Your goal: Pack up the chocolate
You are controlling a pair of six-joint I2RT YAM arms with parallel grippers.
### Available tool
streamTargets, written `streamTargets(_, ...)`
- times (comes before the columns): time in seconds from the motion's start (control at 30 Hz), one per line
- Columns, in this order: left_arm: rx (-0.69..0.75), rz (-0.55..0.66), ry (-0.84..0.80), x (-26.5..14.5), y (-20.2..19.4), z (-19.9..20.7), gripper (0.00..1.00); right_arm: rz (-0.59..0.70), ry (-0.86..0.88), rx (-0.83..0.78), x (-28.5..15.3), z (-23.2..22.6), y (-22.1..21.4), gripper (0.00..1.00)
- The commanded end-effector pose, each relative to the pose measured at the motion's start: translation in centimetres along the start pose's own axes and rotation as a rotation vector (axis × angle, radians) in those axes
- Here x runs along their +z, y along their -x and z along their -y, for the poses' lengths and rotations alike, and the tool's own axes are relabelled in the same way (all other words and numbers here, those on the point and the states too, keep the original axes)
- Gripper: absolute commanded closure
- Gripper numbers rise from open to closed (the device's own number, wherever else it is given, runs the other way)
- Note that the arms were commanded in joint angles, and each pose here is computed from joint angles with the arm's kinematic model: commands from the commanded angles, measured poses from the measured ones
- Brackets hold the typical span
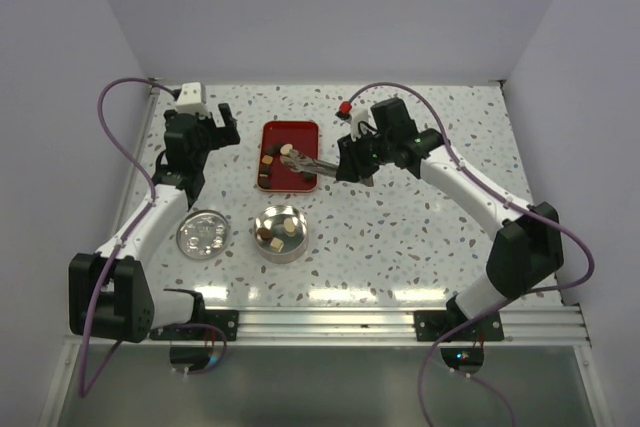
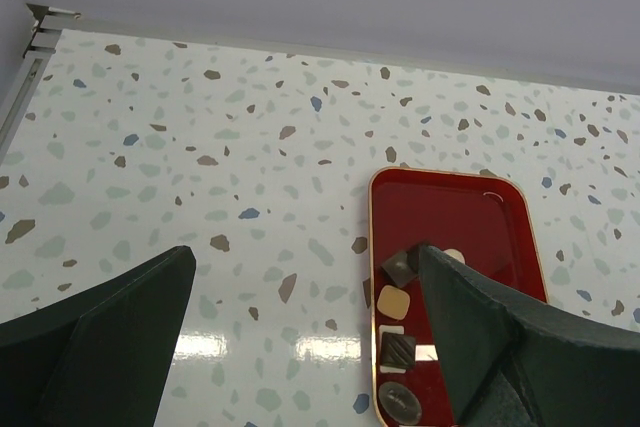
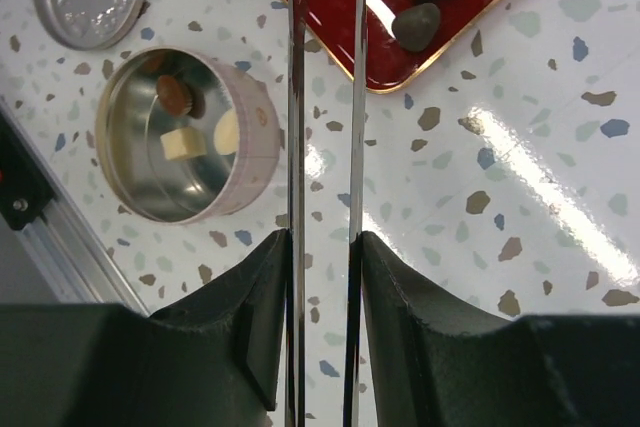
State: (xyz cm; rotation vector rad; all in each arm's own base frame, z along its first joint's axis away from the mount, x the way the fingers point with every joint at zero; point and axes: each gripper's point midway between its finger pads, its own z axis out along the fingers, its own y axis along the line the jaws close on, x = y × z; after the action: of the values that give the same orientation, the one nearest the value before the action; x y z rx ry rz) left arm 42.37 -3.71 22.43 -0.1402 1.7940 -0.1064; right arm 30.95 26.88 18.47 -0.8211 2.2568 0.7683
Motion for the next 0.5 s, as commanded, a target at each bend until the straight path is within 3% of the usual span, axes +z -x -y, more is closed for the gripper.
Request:
streamTargets(0.0, 0.0, 0.042, 0.006, 0.1, 1.9, 0.2, 0.0, 0.065, -0.036, -0.078, 0.0, 0.9, 2.7, 0.62)
streamTargets(0.47, -0.002, 0.028, -0.001, 0.4, 1.5, 0.3, 0.0, 0.016, -0.114, -0.082, 1.9, 4.4, 1.3, 0.58)
